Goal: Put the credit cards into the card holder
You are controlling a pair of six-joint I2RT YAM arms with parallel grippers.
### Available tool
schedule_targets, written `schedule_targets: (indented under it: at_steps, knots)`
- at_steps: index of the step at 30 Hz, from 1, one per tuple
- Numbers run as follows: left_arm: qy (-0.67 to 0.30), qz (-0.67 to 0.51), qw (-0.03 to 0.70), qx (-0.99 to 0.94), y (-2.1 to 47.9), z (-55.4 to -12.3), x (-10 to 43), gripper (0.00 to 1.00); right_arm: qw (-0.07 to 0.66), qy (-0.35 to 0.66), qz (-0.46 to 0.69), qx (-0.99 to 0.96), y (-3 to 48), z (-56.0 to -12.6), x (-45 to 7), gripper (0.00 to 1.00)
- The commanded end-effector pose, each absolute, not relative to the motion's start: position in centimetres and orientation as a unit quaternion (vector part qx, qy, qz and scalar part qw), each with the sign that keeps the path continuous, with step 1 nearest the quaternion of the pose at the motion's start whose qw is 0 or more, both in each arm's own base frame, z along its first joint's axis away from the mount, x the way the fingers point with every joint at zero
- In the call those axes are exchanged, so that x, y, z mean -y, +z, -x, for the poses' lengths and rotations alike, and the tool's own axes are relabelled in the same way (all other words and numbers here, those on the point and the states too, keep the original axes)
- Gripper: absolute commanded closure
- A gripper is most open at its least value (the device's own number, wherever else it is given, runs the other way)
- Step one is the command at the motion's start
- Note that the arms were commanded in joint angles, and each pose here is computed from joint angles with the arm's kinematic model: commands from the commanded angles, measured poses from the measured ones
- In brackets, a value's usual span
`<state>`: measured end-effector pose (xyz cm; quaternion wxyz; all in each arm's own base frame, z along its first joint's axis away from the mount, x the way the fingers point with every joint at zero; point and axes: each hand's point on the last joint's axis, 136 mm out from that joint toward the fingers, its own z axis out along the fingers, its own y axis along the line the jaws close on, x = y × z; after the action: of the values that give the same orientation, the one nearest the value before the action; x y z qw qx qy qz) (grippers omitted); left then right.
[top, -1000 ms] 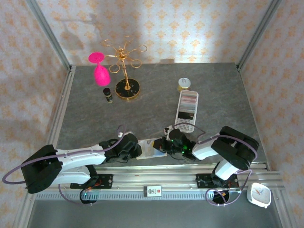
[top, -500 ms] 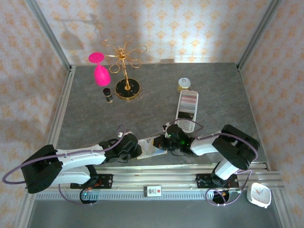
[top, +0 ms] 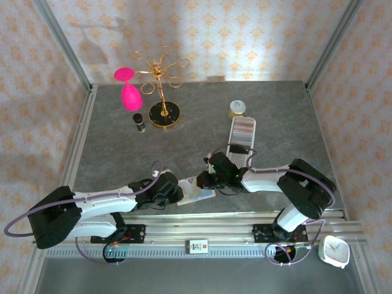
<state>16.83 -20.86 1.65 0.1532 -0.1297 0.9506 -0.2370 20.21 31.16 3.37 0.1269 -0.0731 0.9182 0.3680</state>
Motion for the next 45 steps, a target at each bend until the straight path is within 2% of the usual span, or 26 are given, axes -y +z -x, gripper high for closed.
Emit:
schedule_targets:
  at_steps: [1,7,12,24,29,38,45]
  knots:
    - [-0.187,0.129,0.119,-0.966,-0.6,-15.0,18.9,0.72,0.122,0.303,0.074,-0.942,1.1,-20.1,-28.5,1.0]
    - [-0.187,0.13,0.119,-0.967,-0.6,-15.0,18.9,0.72,0.106,0.351,0.052,-0.929,1.3,-19.8,-29.8,1.0]
    - [-0.198,0.134,0.126,-0.963,-0.4,-15.1,18.8,0.69,0.091,0.41,0.025,-0.907,2.1,-19.2,-31.1,1.0]
    - [-0.216,0.146,0.132,-0.956,-0.3,-15.1,18.7,0.65,0.069,0.451,-0.003,-0.89,2.1,-17.8,-31.8,1.0]
    - [-0.226,0.15,0.136,-0.953,-0.1,-15.1,18.6,0.63,0.089,0.438,-0.015,-0.894,2.0,-18.4,-31.2,1.0]
    - [-0.233,0.155,0.137,-0.95,-0.1,-15.0,18.5,0.63,0.175,0.398,-0.038,-0.9,3.8,-20.3,-28.3,1.0]
    - [-0.234,0.156,0.135,-0.95,-0.3,-15.0,18.5,0.64,0.164,0.417,-0.043,-0.893,3.6,-20.2,-28.8,1.0]
